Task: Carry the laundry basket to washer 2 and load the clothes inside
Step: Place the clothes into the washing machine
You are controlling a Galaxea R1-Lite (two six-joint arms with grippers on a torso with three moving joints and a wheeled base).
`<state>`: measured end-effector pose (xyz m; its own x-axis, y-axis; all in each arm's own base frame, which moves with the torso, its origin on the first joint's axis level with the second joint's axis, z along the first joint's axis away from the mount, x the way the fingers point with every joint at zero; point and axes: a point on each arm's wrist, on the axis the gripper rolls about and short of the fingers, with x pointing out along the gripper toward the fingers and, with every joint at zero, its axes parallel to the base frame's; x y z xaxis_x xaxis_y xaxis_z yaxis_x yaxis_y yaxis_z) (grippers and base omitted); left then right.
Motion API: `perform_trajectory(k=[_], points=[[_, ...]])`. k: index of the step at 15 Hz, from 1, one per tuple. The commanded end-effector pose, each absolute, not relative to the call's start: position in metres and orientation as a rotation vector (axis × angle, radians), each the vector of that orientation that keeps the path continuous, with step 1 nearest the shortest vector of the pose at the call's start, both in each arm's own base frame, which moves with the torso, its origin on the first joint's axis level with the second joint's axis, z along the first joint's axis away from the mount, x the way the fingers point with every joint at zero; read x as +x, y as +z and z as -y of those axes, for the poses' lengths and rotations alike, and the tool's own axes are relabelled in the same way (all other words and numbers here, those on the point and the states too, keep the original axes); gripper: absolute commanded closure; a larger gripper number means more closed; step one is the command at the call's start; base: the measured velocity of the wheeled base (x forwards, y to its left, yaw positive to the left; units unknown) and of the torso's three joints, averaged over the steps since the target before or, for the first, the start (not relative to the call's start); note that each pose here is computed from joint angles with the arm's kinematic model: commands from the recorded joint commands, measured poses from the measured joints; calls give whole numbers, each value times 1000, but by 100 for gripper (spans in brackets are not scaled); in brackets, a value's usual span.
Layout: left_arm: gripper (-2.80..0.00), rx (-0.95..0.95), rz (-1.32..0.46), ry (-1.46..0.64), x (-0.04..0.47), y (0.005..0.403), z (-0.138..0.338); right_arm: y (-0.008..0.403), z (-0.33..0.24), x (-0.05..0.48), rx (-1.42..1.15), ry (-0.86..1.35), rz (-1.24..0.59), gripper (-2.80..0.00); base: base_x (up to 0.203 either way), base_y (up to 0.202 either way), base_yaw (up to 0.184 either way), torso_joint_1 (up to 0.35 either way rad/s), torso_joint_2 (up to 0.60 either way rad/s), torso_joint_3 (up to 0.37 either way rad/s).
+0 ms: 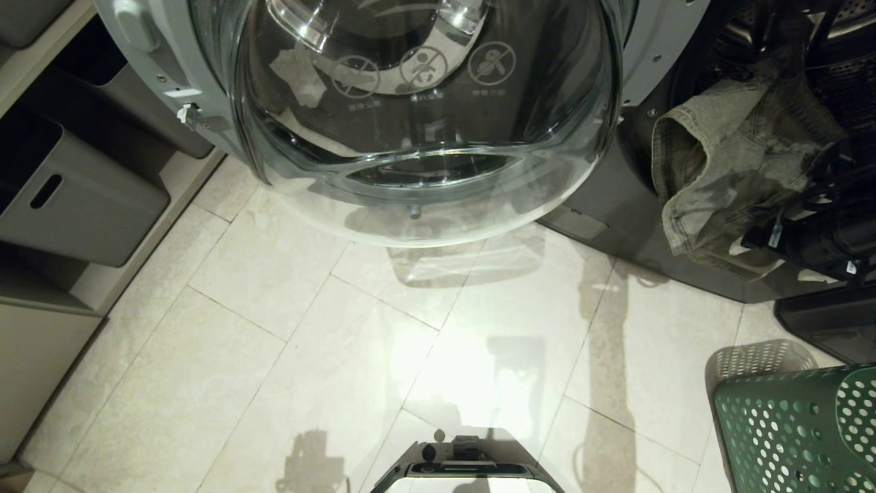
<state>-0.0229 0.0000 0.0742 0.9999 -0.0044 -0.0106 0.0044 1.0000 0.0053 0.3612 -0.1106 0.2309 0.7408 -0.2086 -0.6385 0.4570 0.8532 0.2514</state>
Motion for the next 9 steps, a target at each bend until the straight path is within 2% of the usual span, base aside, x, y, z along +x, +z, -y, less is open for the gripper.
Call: perform_trajectory(k=[1, 5, 9], points=[[0, 6, -11, -5, -23, 74, 0, 219, 112, 369, 446, -357, -662, -280, 0, 0, 0, 0, 0, 0], [0, 6, -11, -5, -23, 74, 0, 213, 120, 400, 490, -242, -543, -280, 0, 0, 0, 0, 0, 0], [0, 6, -11, -5, -23, 74, 0, 209, 122, 411, 498, -182, -518, -280, 0, 0, 0, 0, 0, 0]])
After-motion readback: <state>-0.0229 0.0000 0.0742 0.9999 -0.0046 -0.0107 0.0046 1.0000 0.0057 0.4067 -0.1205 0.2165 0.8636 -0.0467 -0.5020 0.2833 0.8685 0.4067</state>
